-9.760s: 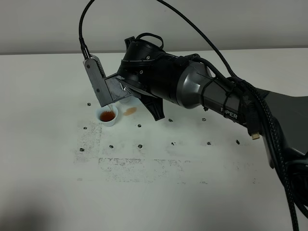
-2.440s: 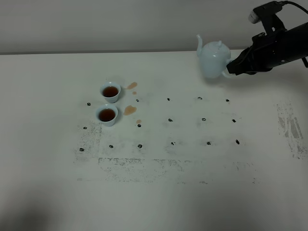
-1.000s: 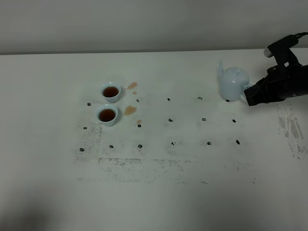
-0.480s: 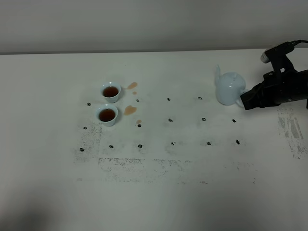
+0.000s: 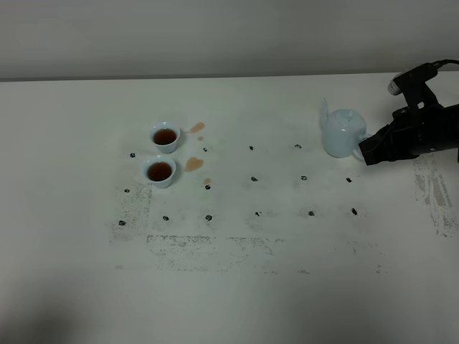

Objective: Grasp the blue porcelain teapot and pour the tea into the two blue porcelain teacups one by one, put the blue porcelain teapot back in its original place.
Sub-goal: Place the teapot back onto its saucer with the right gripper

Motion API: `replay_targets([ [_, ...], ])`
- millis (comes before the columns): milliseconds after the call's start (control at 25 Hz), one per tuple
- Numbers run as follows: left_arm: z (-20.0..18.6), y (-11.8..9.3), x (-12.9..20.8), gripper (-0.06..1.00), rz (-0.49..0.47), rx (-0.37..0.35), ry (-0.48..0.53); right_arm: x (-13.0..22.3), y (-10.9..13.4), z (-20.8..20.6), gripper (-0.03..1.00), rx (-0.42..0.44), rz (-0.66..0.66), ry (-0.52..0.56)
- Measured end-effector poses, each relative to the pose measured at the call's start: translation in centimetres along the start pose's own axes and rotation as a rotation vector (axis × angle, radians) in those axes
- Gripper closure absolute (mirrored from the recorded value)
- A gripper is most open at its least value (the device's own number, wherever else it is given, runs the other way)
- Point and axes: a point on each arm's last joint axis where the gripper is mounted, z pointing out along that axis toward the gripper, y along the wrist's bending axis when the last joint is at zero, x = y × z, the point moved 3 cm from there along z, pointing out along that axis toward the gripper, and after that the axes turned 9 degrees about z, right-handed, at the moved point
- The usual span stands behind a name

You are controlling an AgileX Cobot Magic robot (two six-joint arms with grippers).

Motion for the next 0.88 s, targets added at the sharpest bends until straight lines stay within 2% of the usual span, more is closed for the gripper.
replay_targets([
  [640,0.00,0.00,0.00,0.22,0.000,0.000,0.000,0.10,0.23,0.00,0.91,-0.019,-0.004,0.008],
  [880,0.00,0.00,0.00,0.22,0.000,0.000,0.000,0.14,0.43,-0.01,0.83,-0.035,-0.004,0.012],
])
